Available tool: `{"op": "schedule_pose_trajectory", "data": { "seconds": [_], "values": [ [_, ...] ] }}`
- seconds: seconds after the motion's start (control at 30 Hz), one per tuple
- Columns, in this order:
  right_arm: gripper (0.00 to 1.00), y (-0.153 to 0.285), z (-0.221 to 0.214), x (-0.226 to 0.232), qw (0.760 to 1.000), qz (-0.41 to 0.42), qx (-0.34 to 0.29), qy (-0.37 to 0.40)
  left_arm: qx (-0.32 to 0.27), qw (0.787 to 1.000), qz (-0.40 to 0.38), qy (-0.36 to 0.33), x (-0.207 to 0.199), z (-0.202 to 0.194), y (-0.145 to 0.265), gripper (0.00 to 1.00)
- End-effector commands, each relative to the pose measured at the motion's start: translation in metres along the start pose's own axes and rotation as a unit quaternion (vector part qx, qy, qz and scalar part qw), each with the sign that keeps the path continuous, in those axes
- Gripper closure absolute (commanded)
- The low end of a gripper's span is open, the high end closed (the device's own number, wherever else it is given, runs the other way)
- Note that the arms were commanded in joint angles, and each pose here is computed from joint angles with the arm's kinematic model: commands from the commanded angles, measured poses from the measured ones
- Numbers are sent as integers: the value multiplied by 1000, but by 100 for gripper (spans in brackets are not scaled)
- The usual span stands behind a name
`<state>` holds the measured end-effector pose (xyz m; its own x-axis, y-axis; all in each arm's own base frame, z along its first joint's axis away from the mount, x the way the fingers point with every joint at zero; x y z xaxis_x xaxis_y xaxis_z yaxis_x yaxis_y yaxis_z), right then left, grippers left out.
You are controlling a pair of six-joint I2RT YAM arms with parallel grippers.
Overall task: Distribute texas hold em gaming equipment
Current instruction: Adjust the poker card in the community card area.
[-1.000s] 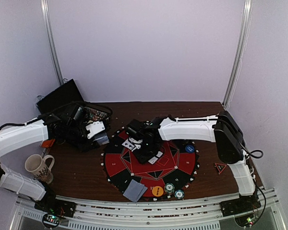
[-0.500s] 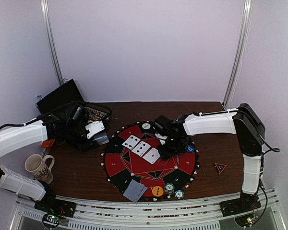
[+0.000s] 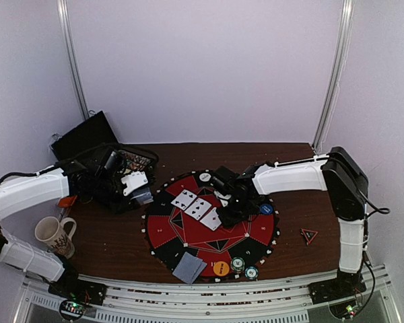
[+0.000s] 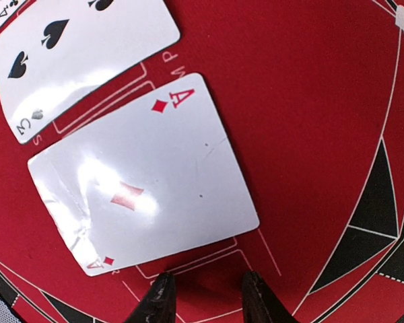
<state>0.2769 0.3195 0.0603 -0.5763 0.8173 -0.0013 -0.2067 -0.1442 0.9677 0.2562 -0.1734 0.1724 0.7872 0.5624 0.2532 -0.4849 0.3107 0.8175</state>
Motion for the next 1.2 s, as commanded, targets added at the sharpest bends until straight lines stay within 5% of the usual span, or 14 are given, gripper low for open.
{"op": "schedule_pose_trajectory", "data": {
  "seconds": [0.0, 0.9, 1.17],
  "values": [
    [65, -12, 9, 2, 1000, -3, -13, -13, -28, 1000, 13, 0, 6, 10, 4, 52],
    [65, 4, 37, 10, 998, 16, -58, -7, -32, 999, 16, -1, 6, 10, 6, 52],
    [65, 22, 14, 15, 998, 34, -49, 12, -31, 999, 13, -1, 5, 10, 5, 52]
  ]
}}
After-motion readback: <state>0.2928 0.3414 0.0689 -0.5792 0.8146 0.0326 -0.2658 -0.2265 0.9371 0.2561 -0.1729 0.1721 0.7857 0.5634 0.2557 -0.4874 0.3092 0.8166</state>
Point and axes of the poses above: each gripper's point midway between its finger pads, its own y axis back along the fingers, its own x axis along the line the jaws close on, z = x × y, the point moved 4 cm from there along y, back along the fingers, and after that the axes turned 8 degrees about y, right-handed, at the moved point
